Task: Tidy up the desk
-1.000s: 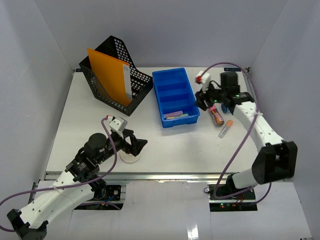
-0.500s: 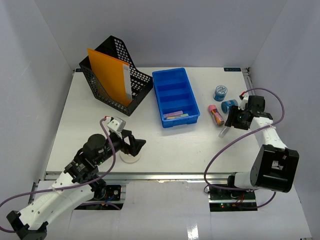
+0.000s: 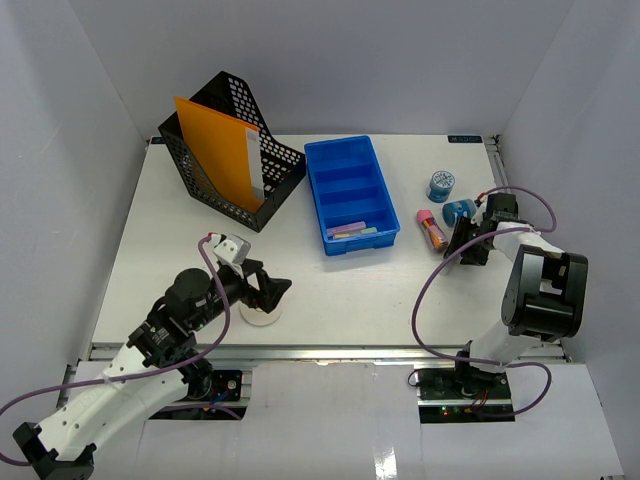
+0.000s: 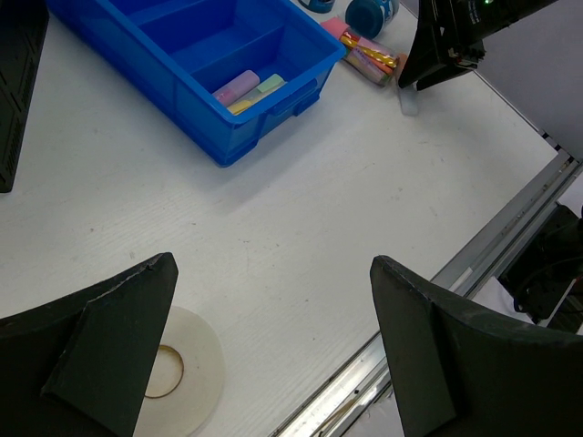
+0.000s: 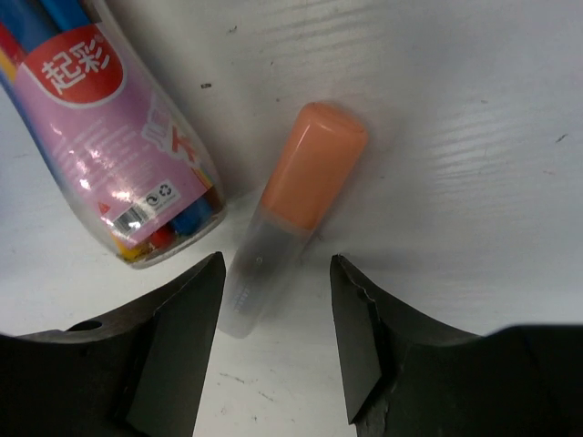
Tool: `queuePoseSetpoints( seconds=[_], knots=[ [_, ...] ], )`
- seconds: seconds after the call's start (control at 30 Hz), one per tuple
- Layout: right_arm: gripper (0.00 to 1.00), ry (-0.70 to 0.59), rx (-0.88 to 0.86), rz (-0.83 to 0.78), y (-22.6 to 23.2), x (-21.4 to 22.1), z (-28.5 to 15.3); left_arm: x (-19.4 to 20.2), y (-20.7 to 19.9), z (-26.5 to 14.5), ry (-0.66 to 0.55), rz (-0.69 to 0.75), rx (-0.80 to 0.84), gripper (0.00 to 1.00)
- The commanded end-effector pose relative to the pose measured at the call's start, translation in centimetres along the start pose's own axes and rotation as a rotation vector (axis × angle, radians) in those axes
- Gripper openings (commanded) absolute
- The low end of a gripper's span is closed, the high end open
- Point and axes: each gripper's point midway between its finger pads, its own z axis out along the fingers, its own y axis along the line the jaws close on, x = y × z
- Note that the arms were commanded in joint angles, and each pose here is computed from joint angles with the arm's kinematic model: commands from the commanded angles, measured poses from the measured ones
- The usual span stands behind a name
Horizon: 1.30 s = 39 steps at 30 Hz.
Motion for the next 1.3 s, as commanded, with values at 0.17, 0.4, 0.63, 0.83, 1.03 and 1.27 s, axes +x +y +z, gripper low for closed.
queuePoseSetpoints(
  seconds=[0.17, 0.4, 0.63, 0.83, 1.03, 1.27],
  knots=[
    [0.54, -0.053, 0.034, 0.041, -0.8, -2.7, 1.9, -1.0, 0.6, 0.1, -0.016, -0.006, -0.042, 0.98],
    [0.45, -0.038, 0.087, 0.036, -2.0, -1.9, 2.2, -0.8, 0.8, 0.2, -0.007, -0.004, -0.053, 0.98],
    [0.32, -0.056, 0.095, 0.005, -2.2, -1.5, 1.4, -0.7, 0.8, 0.3, -0.005, -0.003, -0.052, 0.98],
    [0.16, -0.208, 0.015, -0.148, -0.1, -4.2, -2.7, -0.7, 0.7, 0.2, -0.004, -0.005, -0.052, 0.98],
    [0.08, -0.382, -0.182, -0.485, 5.0, -6.4, -8.5, -0.7, 0.7, 0.3, -0.004, -0.005, -0.049, 0.98],
    [0.08, -0.457, -0.432, -1.044, 17.0, -5.7, -12.2, -0.3, 0.9, 0.4, 0.009, -0.006, -0.056, 0.98]
  ],
)
